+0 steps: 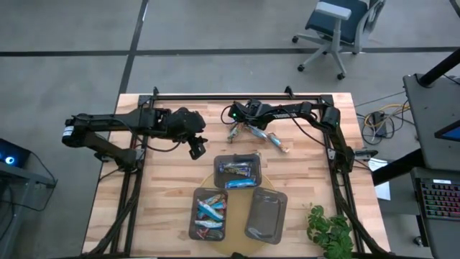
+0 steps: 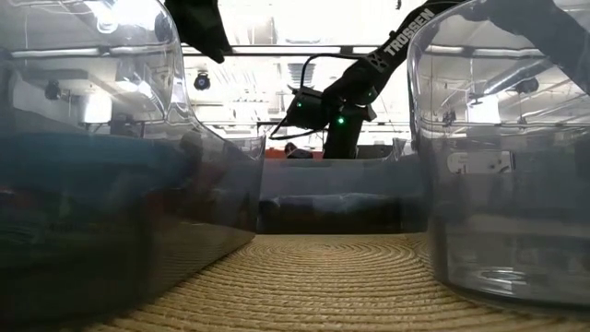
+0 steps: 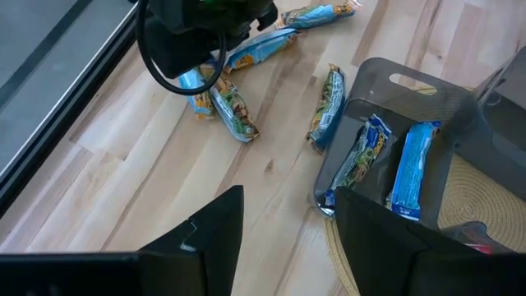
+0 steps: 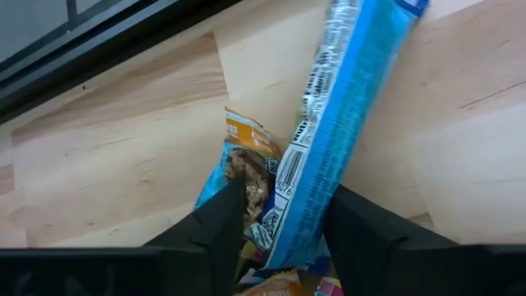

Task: Pick and place Granola Bars by type
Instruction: Put the blue granola bar into the top black bin

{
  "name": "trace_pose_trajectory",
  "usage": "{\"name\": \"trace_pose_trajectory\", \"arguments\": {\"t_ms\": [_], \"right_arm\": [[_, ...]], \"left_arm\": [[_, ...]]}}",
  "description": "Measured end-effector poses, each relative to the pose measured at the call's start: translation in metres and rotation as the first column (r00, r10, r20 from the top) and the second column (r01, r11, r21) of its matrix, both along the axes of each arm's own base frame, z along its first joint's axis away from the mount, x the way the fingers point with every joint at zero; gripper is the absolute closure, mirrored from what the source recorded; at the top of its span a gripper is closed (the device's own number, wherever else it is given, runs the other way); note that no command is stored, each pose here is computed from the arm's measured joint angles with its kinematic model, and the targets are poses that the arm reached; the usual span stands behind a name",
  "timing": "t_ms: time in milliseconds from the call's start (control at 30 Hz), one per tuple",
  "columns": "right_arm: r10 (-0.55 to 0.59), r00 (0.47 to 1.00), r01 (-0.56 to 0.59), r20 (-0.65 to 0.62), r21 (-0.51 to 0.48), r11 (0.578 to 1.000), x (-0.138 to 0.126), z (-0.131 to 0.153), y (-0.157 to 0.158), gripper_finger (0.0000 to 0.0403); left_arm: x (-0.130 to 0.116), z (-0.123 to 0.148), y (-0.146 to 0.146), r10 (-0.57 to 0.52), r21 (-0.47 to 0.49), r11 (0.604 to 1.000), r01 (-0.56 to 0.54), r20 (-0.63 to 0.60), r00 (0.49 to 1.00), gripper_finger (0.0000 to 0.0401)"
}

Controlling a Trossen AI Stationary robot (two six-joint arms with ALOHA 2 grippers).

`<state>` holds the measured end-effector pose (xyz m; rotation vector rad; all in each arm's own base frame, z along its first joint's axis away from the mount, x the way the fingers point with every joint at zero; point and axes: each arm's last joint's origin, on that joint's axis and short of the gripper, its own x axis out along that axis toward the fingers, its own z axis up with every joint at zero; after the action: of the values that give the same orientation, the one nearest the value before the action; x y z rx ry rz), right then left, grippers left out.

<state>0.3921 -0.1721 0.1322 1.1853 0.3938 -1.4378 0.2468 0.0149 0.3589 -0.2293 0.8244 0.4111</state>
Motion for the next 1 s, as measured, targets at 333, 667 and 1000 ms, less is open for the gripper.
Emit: {"name": "trace_pose_trajectory", "arguments": {"t_ms": [333,667,1000], "right_arm": [[0.0,1.0,0.0,-0.011,0.006,1.0,-0.001,0.0,0.0,0.0331],[0.015,1.0,-0.015,-0.026,0.009,1.0,-0.002,0.0,0.001,0.0381],[0.076,0.996,-0.076,-0.042,-0.011,0.997,-0.001,0.009,0.001,0.0383]], "left_arm": [[0.0,0.0,0.0,0.001,0.0,1.0,-0.001,0.0,1.0,0.0227],[0.0,-0.015,0.0,0.0,-0.026,1.0,-0.001,-0.044,0.999,0.0227],[-0.003,-0.012,-0.002,-0.02,-0.055,0.998,0.019,-0.02,1.0,0.0227]]}}
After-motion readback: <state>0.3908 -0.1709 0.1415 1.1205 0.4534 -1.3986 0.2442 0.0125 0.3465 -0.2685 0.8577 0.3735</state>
